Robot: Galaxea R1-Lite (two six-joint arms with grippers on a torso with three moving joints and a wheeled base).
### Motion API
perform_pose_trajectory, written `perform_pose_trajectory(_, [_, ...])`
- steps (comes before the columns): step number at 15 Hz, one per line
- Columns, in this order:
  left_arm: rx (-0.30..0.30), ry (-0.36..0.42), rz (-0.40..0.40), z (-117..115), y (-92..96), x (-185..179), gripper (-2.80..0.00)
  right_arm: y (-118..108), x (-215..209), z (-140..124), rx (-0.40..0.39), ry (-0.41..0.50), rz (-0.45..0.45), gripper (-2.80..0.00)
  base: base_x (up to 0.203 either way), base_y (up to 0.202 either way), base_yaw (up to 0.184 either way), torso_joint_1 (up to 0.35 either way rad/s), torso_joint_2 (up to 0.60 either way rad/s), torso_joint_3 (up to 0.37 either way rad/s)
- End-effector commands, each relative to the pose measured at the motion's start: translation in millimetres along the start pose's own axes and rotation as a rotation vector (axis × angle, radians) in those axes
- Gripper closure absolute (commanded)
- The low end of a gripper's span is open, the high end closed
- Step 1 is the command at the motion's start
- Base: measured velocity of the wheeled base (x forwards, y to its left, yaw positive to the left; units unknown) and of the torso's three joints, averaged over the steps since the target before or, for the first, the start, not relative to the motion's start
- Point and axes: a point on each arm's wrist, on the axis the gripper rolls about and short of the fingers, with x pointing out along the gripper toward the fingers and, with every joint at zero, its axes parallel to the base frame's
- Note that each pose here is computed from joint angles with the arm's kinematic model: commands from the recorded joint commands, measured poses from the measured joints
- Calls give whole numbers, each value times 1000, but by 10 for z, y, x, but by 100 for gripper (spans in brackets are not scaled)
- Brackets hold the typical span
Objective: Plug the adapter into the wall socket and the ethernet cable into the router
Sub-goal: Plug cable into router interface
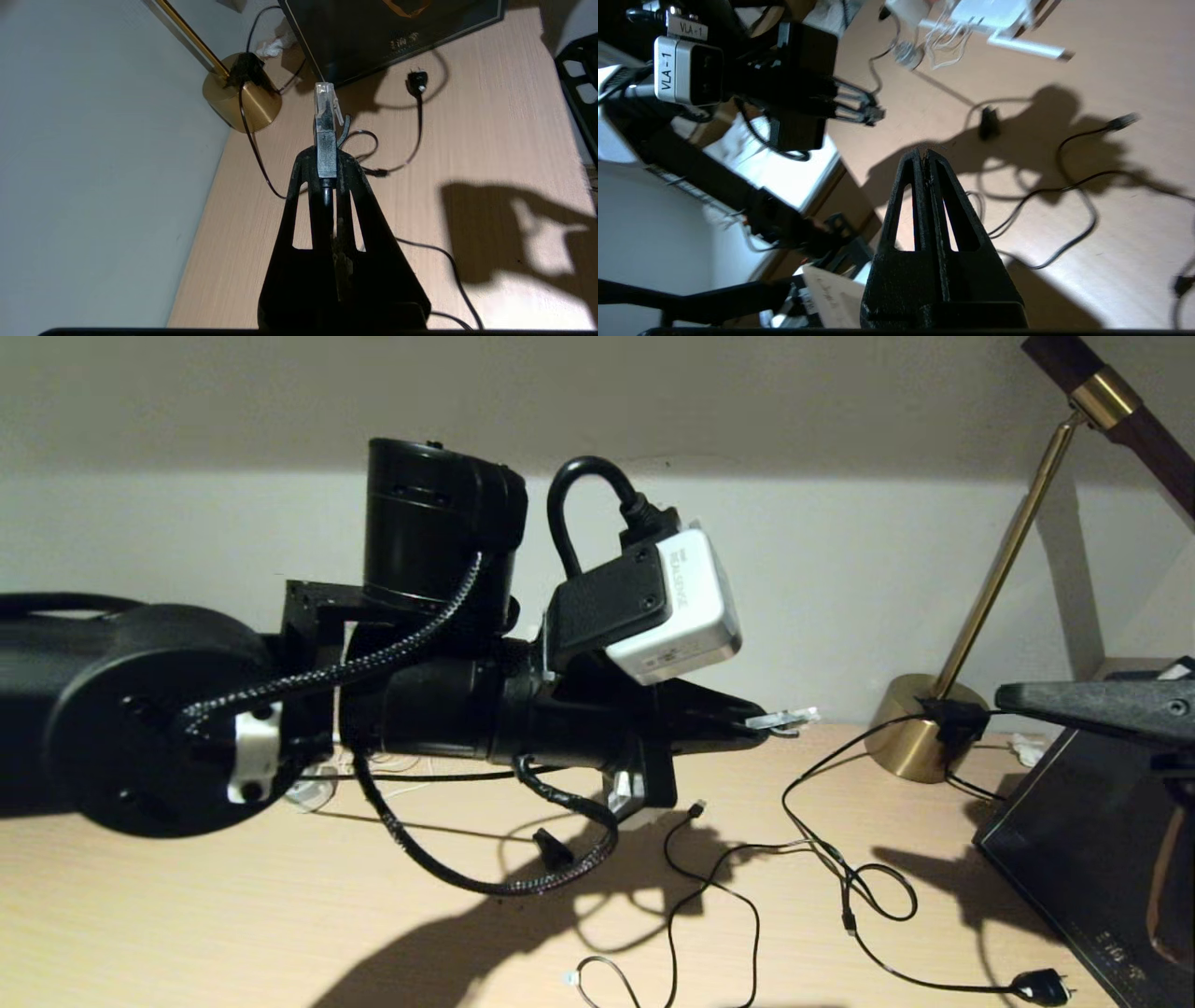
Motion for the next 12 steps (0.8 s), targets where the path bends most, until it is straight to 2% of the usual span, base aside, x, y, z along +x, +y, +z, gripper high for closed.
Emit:
perform_pose_trajectory(1, [14,-20,-5,-36,-19,130,0,-62,166,-2,47,59,37,0,0,0,0,0,0,0])
perform_pose_trajectory(3, [21,-29,0,-48,-23,165,0,5,228,-38,41,91,79,0,0,0,0,0,0,0])
perform_pose_trajectory(4, [21,-29,-3,-48,-31,162,0,17,255,-50,41,104,91,-280,0,0,0,0,0,0])
perform_pose_trajectory(7, [46,-27,-5,-63,-36,173,0,-1,316,-15,74,114,96,-280,0,0,0,0,0,0])
perform_pose_trajectory(12, [57,-44,-21,4,-90,191,0,-21,477,-16,72,139,132,-280,0,0,0,0,0,0])
